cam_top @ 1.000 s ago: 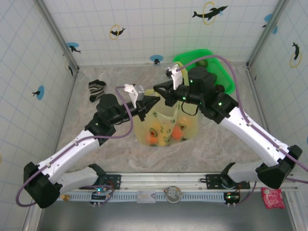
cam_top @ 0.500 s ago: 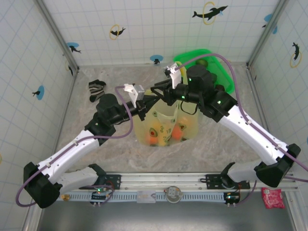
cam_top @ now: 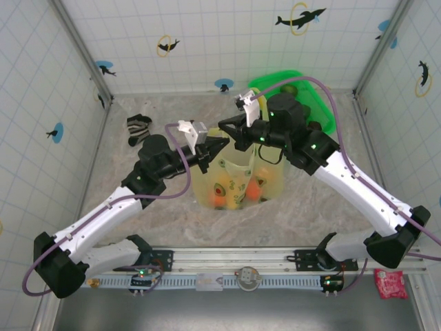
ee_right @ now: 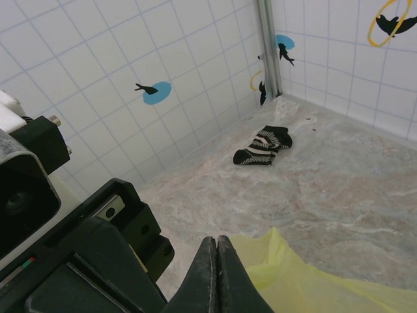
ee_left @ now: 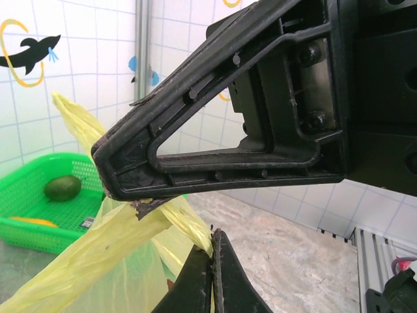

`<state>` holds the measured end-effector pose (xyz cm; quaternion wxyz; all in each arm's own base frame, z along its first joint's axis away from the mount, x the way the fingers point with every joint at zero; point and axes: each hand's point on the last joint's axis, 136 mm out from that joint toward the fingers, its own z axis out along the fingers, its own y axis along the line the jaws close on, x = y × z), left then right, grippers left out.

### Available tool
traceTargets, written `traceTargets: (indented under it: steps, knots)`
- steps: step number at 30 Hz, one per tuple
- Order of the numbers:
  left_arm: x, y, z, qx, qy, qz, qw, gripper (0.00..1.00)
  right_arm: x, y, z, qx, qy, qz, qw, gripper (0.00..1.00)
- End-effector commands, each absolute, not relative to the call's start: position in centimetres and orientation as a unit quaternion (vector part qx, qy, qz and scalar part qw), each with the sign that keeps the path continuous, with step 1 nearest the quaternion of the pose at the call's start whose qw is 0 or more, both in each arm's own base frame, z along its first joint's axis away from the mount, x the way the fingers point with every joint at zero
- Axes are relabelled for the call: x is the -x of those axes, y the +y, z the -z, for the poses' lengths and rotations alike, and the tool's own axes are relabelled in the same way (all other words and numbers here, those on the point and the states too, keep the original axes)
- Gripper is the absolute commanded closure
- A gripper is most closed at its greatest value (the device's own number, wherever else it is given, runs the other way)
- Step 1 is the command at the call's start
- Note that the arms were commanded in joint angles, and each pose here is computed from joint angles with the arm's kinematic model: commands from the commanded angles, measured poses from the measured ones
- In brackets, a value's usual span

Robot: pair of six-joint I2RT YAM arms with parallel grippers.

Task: Place the fake fruits into the plastic bag and tie a complex knot

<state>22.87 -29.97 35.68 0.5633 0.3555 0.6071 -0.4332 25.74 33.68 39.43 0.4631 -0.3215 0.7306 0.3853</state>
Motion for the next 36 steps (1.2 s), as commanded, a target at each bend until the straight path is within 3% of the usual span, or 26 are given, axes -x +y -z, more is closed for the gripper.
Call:
traceTargets:
  steps: [1, 7, 16, 22, 29, 36]
  knots:
    - [-22.5, -29.9, -37.1, -0.357, 0.593, 0.433, 0.577, 0.92, -25.4, 33.3, -41.0, 0.318, 0.713, -0.392, 0.487, 1.00]
    - [-22.6, -29.4, -36.6, -0.349, 0.602, 0.421, 0.581, 0.59, -25.4, 32.9, -42.2, 0.313, 0.705, -0.391, 0.502, 1.00]
    - [-25.0, -26.3, -35.5, -0.280, 0.646, 0.344, 0.621, 0.44, -25.4, 32.7, -44.2, 0.315, 0.689, -0.396, 0.518, 1.00]
    - [-24.4, -26.0, -35.2, -0.295, 0.634, 0.334, 0.632, 0.24, -25.3, 33.1, -44.9, 0.322, 0.685, -0.400, 0.518, 1.00]
    - [-24.8, -25.5, -32.3, -0.328, 0.626, 0.301, 0.640, 0.20, -24.9, 33.2, -45.4, 0.336, 0.673, -0.413, 0.513, 1.00]
    - [-25.7, -26.1, -31.1, -0.345, 0.613, 0.333, 0.628, 0.19, -24.7, 33.2, -45.4, 0.344, 0.669, -0.422, 0.506, 1.00]
